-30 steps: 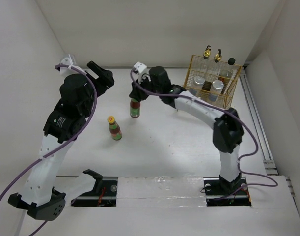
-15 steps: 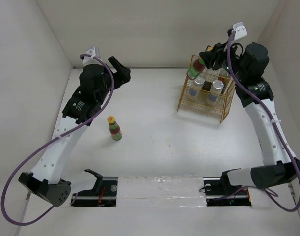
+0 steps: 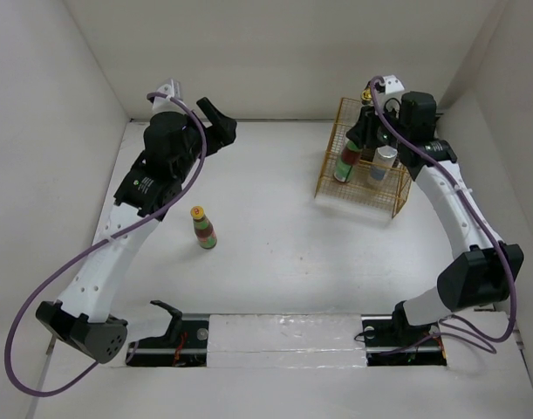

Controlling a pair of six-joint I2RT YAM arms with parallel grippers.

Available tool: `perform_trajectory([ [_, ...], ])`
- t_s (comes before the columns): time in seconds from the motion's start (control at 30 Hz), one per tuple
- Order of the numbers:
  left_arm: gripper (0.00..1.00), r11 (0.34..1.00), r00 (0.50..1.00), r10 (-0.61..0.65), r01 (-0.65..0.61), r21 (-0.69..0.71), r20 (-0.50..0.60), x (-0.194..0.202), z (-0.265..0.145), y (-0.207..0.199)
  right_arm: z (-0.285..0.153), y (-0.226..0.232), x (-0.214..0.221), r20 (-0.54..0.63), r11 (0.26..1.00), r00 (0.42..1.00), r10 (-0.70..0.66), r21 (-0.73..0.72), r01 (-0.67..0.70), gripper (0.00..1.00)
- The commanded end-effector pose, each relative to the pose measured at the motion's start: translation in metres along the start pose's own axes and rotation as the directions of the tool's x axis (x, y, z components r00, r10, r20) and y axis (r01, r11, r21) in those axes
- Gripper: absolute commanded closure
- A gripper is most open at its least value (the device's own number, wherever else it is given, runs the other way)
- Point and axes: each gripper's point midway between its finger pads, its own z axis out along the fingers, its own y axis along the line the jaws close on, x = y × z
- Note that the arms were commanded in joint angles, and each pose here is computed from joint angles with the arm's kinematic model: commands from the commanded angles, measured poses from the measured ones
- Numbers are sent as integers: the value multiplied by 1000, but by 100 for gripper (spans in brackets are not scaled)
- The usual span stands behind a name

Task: Organize the condiment bottles

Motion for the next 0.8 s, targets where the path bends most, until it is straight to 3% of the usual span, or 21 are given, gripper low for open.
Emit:
perform_trajectory([
  [0.0,28,999,1000,4,-5,39,22,-5,2,-9,-10,2,-66,232,996,969,-90,24,87,100],
  [0.33,28,999,1000,6,-7,41,10,-1,5,-9,13,-10,-62,241,989,963,-123,110,99,100],
  [0.73,28,1000,1000,12,-12,10,-1,5,10,-1,48,-15,32,60,986,993,-104,138,95,100],
  [0.77,28,1000,1000,12,-12,10,-1,5,10,-1,49,-16,38,48,986,994,-100,138,93,93],
])
